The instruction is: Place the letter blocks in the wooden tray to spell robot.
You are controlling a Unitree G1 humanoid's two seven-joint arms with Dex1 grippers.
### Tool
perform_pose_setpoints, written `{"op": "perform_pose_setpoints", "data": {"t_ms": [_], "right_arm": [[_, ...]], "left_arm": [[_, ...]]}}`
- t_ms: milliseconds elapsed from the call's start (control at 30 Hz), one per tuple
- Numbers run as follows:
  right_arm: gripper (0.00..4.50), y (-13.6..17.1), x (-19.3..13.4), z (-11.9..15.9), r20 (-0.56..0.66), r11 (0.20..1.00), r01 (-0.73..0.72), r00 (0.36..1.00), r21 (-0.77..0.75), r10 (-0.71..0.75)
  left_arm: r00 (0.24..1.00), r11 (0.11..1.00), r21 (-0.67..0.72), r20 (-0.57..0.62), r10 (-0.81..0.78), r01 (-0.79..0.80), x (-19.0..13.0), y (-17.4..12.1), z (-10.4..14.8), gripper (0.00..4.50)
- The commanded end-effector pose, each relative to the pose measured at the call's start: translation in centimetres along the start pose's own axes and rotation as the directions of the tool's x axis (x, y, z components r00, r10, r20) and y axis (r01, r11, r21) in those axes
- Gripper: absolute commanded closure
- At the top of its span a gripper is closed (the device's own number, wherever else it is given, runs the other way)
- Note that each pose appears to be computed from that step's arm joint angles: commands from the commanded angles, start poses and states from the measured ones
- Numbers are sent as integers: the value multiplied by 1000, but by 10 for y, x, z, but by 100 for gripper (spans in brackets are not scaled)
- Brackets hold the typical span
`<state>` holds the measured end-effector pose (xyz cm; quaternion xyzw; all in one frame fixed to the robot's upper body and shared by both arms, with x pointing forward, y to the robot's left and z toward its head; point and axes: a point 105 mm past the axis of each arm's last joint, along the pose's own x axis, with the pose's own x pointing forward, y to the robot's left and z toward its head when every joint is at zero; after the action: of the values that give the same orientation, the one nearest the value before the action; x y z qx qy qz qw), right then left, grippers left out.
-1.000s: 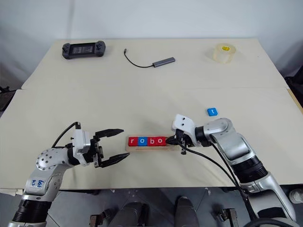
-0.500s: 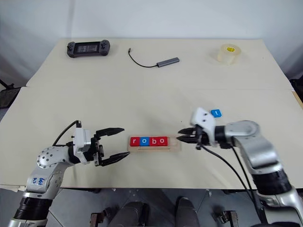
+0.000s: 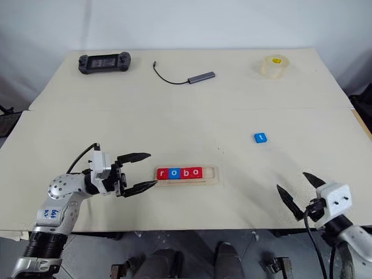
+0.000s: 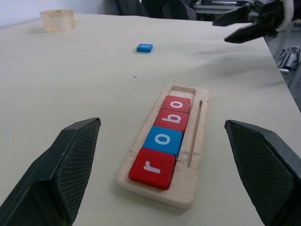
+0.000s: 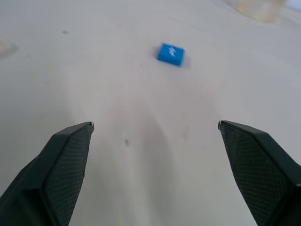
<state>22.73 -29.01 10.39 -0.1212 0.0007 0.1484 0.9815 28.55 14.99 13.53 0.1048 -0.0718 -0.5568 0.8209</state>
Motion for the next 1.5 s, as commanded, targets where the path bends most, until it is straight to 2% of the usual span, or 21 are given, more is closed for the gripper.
{"op": "perform_pose_setpoints", "data": {"t_ms": [33,167,367,500,700,800,1033,1267,1500], "right_arm": [[2,0,9,13,64,1000,17,998,19,-19],[2,-2,42,31,76,997,-14,997,82,7],[2,-21,111,48,-29,987,49,999,153,-45],[2,-25,140,37,-151,980,97,986,172,-71],[2,-26,161,26,-252,970,161,961,180,-113],[62,-23,167,29,-243,966,161,964,200,-110],[294,-11,164,29,-231,974,112,971,198,-64],[303,-9,148,50,-167,973,142,979,181,-112],[303,32,97,61,-154,951,172,979,258,-135]], "left_arm": [[1000,1000,29,24,0,-1,0,2,6,0],[1000,999,33,29,-2,1,2,2,8,0],[999,999,42,40,-5,4,6,1,10,0],[999,999,45,47,-3,1,9,-2,11,0],[999,999,48,51,10,-13,8,-6,14,0],[999,999,48,49,18,-20,7,-8,14,0],[999,999,43,46,14,-16,7,-8,14,0],[999,999,37,49,-17,15,12,-7,13,0],[997,999,10,58,-42,42,14,-2,9,0]]}}
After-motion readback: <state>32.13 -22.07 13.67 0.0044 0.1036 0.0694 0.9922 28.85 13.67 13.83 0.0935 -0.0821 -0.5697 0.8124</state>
